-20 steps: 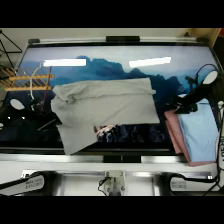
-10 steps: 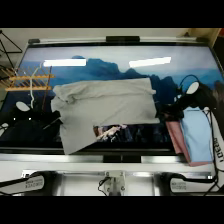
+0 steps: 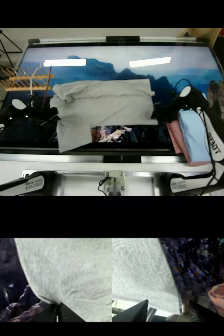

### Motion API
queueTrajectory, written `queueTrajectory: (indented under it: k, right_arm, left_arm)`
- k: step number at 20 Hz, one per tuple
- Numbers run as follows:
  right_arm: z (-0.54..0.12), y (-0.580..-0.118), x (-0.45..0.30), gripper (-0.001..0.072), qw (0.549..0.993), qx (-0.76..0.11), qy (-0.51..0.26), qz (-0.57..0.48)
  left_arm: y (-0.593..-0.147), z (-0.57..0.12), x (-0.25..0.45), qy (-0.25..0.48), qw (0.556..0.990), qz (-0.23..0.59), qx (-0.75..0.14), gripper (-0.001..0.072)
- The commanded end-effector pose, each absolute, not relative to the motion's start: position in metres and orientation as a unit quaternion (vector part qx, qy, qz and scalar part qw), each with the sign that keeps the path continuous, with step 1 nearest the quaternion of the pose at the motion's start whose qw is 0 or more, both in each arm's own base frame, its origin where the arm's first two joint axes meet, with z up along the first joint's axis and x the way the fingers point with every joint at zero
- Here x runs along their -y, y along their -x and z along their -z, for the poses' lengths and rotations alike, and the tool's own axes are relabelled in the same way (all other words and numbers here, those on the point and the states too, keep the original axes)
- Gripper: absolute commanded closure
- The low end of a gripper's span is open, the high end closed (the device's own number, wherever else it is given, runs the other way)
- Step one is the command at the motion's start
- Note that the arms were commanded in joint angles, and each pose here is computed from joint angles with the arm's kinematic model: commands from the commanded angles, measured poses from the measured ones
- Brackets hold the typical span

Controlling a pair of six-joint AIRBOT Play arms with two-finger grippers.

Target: Fold the shirts.

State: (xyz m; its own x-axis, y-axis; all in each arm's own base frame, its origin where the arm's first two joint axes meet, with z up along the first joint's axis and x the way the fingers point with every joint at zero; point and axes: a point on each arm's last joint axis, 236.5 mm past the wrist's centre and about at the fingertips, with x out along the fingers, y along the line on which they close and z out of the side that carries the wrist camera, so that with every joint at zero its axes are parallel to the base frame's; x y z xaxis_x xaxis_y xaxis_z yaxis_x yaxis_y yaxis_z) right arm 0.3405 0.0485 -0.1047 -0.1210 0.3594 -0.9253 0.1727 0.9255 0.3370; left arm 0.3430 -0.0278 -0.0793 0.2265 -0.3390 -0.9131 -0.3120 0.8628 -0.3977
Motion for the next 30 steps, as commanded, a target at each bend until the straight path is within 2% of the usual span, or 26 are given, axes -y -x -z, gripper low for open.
queueTrajectory:
  k: [1,2,3,4,5,7,9,11,13,15,16,18,20,21,23,26,30]
  right_arm:
    - [0.118,-0.339,-0.065,0.0112,0.631,-0.752,-0.169,-0.085]
    - [0.119,-0.338,-0.072,0.0189,0.630,-0.754,-0.160,-0.093]
    - [0.118,-0.335,-0.078,0.0408,0.628,-0.756,-0.151,-0.102]
    - [0.118,-0.333,-0.084,0.0554,0.625,-0.759,-0.146,-0.108]
    - [0.116,-0.332,-0.089,0.0640,0.624,-0.760,-0.142,-0.113]
    - [0.103,-0.341,-0.092,0.0654,0.642,-0.745,-0.136,-0.121]
    - [0.062,-0.368,-0.086,0.0655,0.693,-0.700,-0.118,-0.129]
    - [-0.021,-0.408,-0.071,0.0655,0.777,-0.608,-0.083,-0.138]
    - [-0.151,-0.438,-0.050,0.0654,0.875,-0.463,-0.039,-0.134]
    - [-0.311,-0.427,-0.030,0.0655,0.957,-0.270,0.013,-0.109]
    - [-0.391,-0.400,-0.022,0.0655,0.982,-0.167,0.033,-0.086]
    - [-0.509,-0.323,-0.013,0.0654,0.997,0.003,0.067,-0.042]
    - [-0.566,-0.245,-0.015,0.0654,0.991,0.106,0.078,-0.025]
    - [-0.577,-0.214,-0.015,0.0654,0.988,0.129,0.083,-0.020]
    - [-0.579,-0.175,-0.014,0.0654,0.987,0.136,0.079,-0.009]
    - [-0.557,-0.156,0.004,0.0654,0.993,0.093,0.071,0.030]
    - [-0.513,-0.177,0.021,0.0654,0.997,-0.007,0.059,0.055]
  left_arm:
    - [-0.344,0.076,0.029,0.262,0.741,0.012,-0.618,0.0669]
    - [-0.344,0.076,0.030,0.263,0.741,0.012,-0.618,0.0669]
    - [-0.345,0.075,0.030,0.265,0.741,0.013,-0.617,0.0669]
    - [-0.348,0.071,0.032,0.270,0.743,0.015,-0.612,0.0669]
    - [-0.354,0.064,0.035,0.270,0.748,0.026,-0.605,0.0669]
    - [-0.371,0.036,0.038,0.265,0.766,0.049,-0.583,0.0671]
    - [-0.394,-0.017,0.036,0.242,0.803,0.072,-0.539,0.0672]
    - [-0.422,-0.113,0.032,0.211,0.865,0.093,-0.445,0.0673]
    - [-0.426,-0.267,0.033,0.168,0.938,0.114,-0.280,0.0672]
    - [-0.374,-0.438,0.043,0.123,0.981,0.133,-0.072,0.0672]
    - [-0.330,-0.509,0.047,0.105,0.985,0.138,0.026,0.0672]
    - [-0.226,-0.610,0.056,0.076,0.969,0.143,0.187,0.0672]
    - [-0.146,-0.645,0.068,0.055,0.952,0.149,0.262,0.0672]
    - [-0.118,-0.647,0.073,0.047,0.948,0.153,0.274,0.0672]
    - [-0.092,-0.634,0.077,0.049,0.954,0.150,0.256,0.0672]
    - [-0.096,-0.605,0.072,0.040,0.972,0.128,0.195,0.0672]
    - [-0.125,-0.571,0.060,0.032,0.987,0.101,0.124,0.0671]
